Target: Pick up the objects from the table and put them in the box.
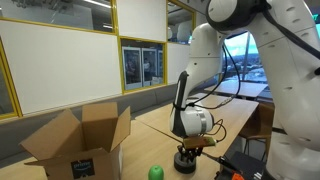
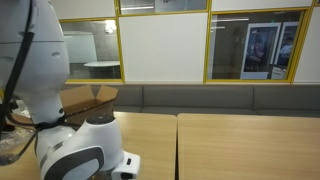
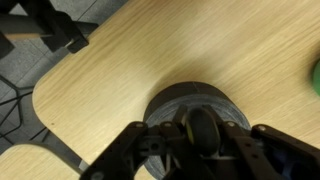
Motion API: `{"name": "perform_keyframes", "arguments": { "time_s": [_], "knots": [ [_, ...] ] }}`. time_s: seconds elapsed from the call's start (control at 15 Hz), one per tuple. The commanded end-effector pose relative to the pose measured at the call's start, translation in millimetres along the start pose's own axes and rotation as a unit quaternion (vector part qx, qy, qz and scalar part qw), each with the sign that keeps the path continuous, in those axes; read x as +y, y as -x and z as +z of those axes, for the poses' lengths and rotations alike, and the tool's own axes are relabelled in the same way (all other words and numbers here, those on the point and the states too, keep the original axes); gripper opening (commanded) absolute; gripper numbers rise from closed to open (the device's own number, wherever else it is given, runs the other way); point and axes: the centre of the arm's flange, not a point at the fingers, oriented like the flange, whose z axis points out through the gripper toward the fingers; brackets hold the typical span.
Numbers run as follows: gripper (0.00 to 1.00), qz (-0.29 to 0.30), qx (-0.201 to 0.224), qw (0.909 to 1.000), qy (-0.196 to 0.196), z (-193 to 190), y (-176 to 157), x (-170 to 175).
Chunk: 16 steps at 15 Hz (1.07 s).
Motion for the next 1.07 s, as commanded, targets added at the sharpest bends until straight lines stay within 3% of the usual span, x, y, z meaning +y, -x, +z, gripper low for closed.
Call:
{"name": "perform_keyframes", "arguments": {
  "time_s": [0.0, 1.0],
  "knots": [
    [0.19, -0.007, 0.046, 0.9989, 0.007, -57, 1, -3],
    [0.18, -0.064, 0.176, 0.9821, 0.019, -168, -35, -32]
  ]
}}
